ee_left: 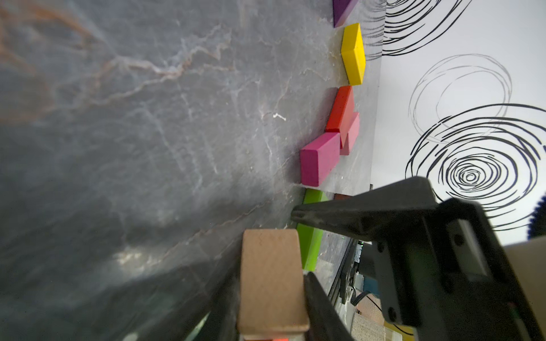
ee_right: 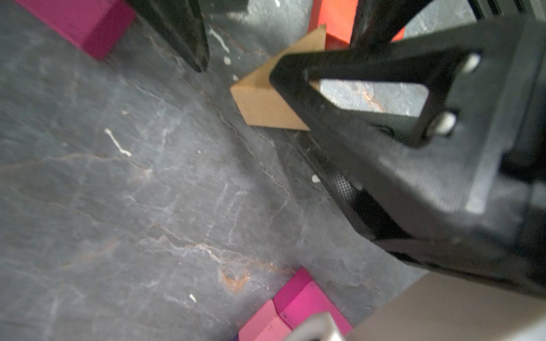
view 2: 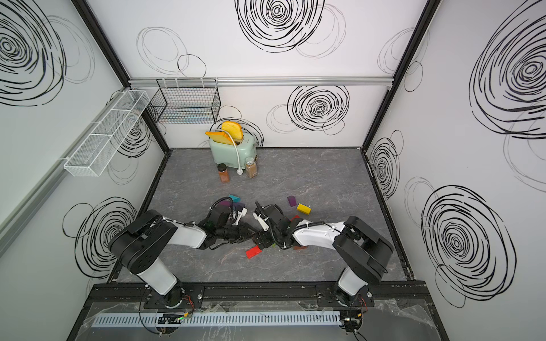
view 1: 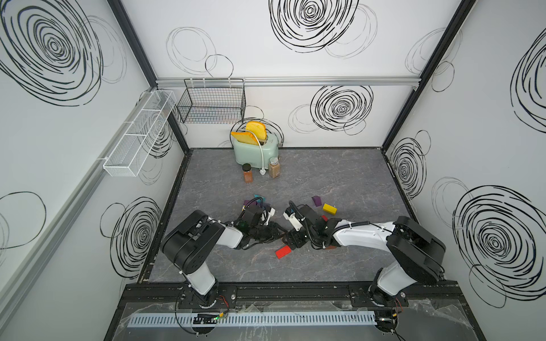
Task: Assemble a piece of candy with building blocks
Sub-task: Move the building block to the center of the board.
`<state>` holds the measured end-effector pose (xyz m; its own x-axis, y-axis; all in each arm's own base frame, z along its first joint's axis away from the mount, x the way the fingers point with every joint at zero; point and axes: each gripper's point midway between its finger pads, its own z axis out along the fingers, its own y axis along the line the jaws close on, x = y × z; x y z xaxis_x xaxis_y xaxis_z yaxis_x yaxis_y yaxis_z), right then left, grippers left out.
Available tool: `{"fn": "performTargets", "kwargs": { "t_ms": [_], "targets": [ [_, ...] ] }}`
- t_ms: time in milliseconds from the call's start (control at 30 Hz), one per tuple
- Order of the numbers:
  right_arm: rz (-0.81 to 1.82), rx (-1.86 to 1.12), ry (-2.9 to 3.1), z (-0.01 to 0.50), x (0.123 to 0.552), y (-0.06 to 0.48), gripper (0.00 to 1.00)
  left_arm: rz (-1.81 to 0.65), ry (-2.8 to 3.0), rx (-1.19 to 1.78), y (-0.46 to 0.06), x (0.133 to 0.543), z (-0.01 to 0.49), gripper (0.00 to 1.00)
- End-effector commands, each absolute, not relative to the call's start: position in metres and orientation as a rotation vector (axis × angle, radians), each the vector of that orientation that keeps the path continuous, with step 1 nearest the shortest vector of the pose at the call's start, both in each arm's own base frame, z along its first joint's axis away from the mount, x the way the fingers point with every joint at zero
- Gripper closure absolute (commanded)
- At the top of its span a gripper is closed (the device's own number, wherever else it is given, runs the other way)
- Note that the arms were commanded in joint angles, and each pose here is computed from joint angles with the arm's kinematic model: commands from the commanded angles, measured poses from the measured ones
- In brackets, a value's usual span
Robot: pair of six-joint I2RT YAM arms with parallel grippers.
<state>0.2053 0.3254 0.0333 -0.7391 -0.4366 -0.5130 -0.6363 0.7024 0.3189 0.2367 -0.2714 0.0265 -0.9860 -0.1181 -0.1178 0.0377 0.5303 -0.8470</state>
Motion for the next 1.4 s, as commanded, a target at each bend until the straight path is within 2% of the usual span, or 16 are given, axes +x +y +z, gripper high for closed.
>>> {"fn": "performTargets", "kwargs": {
  "t_ms": [0,167,433,567,1167,1367],
  "targets": [
    [0.73,-0.826,2.478,0.039,0.21,0.337,0.26,-1.406,2.712,-0.156,-0.262,0.221,0.003,0.84],
    [0.722,-0.811,2.487,0.033,0.212,0.335,0.32,-1.397,2.728,-0.158,-0.259,0.217,-0.001,0.84],
    [0.725,-0.805,2.473,0.035,0.214,0.334,0.48,-1.341,2.761,-0.16,-0.249,0.212,-0.008,0.81],
    [0.735,-0.808,2.458,0.039,0.214,0.336,0.52,-1.319,2.775,-0.161,-0.246,0.211,-0.01,0.81],
    [0.766,-0.834,2.425,0.04,0.212,0.349,0.56,-1.286,2.803,-0.212,-0.233,0.205,-0.017,0.63],
    [0.767,-0.853,2.412,0.04,0.212,0.354,0.6,-1.277,2.809,-0.232,-0.228,0.205,-0.02,0.52]
  ]
}}
